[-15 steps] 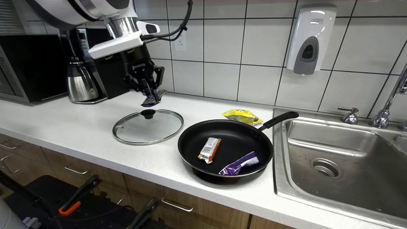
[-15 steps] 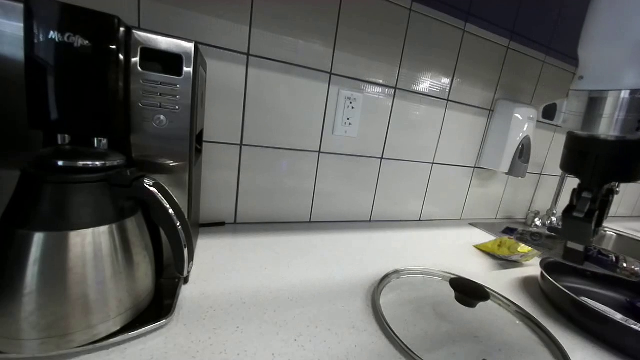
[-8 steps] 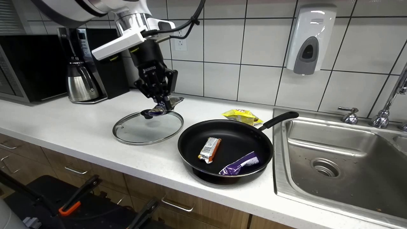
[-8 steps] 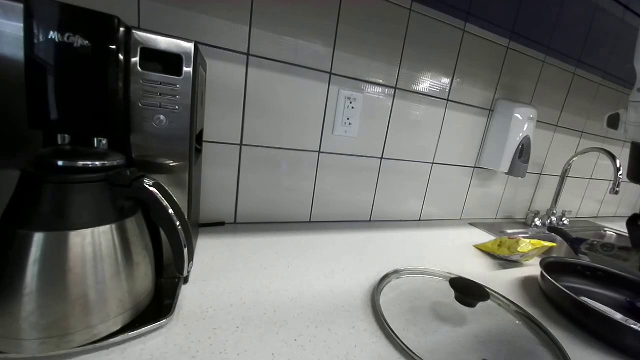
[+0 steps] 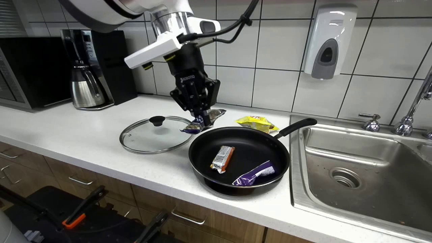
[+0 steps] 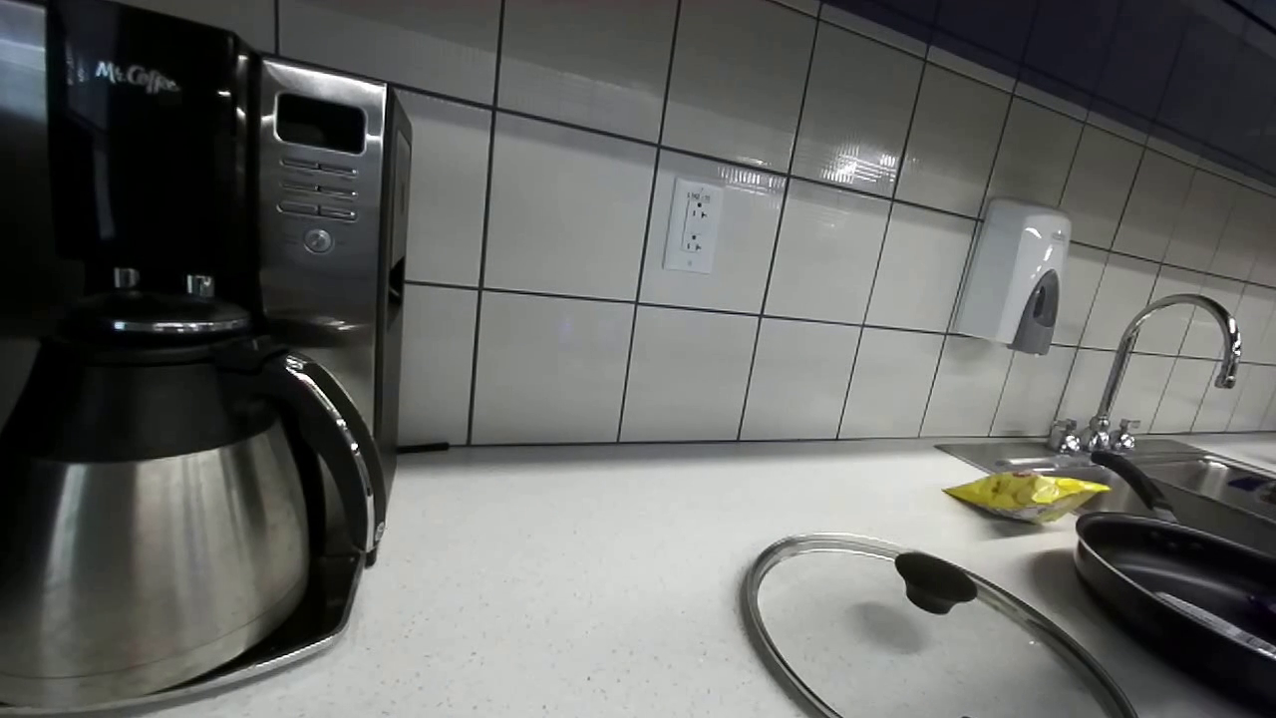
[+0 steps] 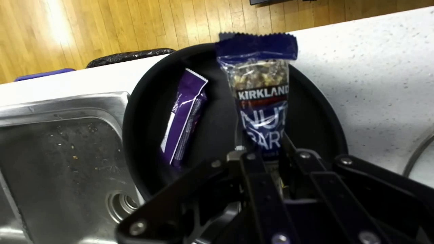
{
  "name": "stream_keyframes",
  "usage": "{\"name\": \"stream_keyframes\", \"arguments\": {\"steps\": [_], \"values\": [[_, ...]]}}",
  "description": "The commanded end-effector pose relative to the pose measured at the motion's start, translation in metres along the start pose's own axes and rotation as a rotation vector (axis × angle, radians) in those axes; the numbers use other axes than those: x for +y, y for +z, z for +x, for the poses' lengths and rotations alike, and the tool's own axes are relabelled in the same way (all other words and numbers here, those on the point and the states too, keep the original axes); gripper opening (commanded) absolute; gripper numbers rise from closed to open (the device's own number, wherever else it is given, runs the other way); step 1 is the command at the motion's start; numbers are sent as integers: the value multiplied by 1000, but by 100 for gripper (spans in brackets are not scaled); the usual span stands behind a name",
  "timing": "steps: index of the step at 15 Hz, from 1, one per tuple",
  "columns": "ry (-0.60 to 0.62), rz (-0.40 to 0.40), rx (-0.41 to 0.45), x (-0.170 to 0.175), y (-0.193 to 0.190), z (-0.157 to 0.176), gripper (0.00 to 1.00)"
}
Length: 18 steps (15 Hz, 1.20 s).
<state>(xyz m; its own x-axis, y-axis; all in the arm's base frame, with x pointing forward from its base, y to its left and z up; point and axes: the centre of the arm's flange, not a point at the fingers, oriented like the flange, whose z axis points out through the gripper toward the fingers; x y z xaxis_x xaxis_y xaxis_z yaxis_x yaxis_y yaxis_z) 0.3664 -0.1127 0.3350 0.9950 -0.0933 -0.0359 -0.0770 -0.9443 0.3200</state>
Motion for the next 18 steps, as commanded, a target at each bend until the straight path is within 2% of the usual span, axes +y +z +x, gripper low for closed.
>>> {"name": "stream_keyframes", "arguments": {"steps": [1, 11, 15, 18], "values": [[45, -16, 36, 27, 17, 10, 4], [60, -65, 68, 45, 60, 76, 4], [81, -60, 60, 55, 83, 91, 4], [88, -48, 74, 47, 94, 93, 4]]}}
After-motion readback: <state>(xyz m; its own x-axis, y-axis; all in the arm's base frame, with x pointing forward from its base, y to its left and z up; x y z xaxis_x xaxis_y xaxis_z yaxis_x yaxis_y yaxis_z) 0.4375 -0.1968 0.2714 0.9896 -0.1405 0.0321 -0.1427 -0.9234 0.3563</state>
